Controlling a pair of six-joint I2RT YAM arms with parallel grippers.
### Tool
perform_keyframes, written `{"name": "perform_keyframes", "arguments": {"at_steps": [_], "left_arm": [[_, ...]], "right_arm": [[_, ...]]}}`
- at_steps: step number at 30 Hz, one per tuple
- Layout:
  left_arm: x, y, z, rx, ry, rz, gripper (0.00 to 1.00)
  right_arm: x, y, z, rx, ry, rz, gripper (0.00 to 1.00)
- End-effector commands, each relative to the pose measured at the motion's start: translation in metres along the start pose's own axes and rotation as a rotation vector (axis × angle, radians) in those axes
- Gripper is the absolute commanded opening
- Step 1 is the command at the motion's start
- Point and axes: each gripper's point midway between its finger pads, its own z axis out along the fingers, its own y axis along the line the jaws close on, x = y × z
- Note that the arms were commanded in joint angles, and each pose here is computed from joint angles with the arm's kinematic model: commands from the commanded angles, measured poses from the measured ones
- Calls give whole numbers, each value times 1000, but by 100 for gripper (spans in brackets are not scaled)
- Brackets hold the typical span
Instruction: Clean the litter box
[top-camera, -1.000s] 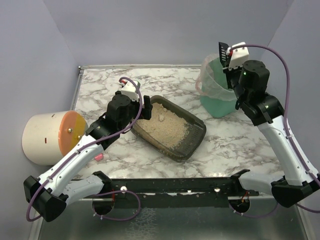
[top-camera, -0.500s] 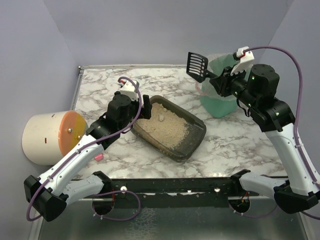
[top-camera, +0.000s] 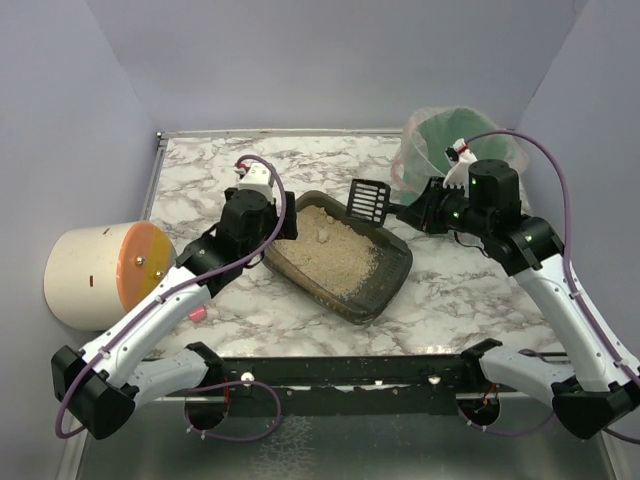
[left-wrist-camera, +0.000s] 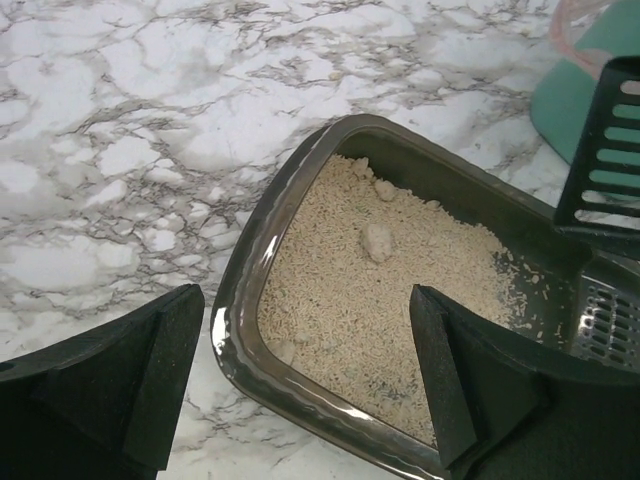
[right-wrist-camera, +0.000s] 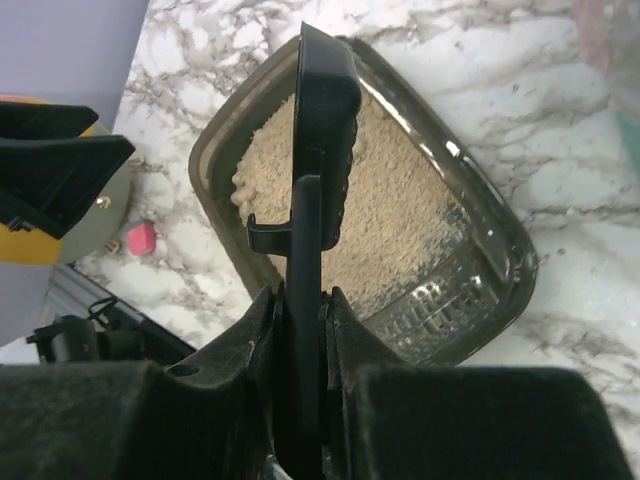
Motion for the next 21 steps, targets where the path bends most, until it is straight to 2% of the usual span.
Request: {"name": "perform_keyframes", "arguments": {"at_steps": [1,4,7,12,21], "left_arm": [[16,18,8,-108,49,47,92],[32,22,16,-137,97,56,94],[50,23,26,-150,166,67,91],[73,32,44,-187,270,77,89],[97,41,63,-174,385,36,83]], "right_arm": [[17,14,-9,-52,74,128,0],[35,7,-3,2,193,158,1],[53,-1,2,53,274,220,1],[61,5,4,10,299,261,1],[92,-12,29,116,405,382,1]]}}
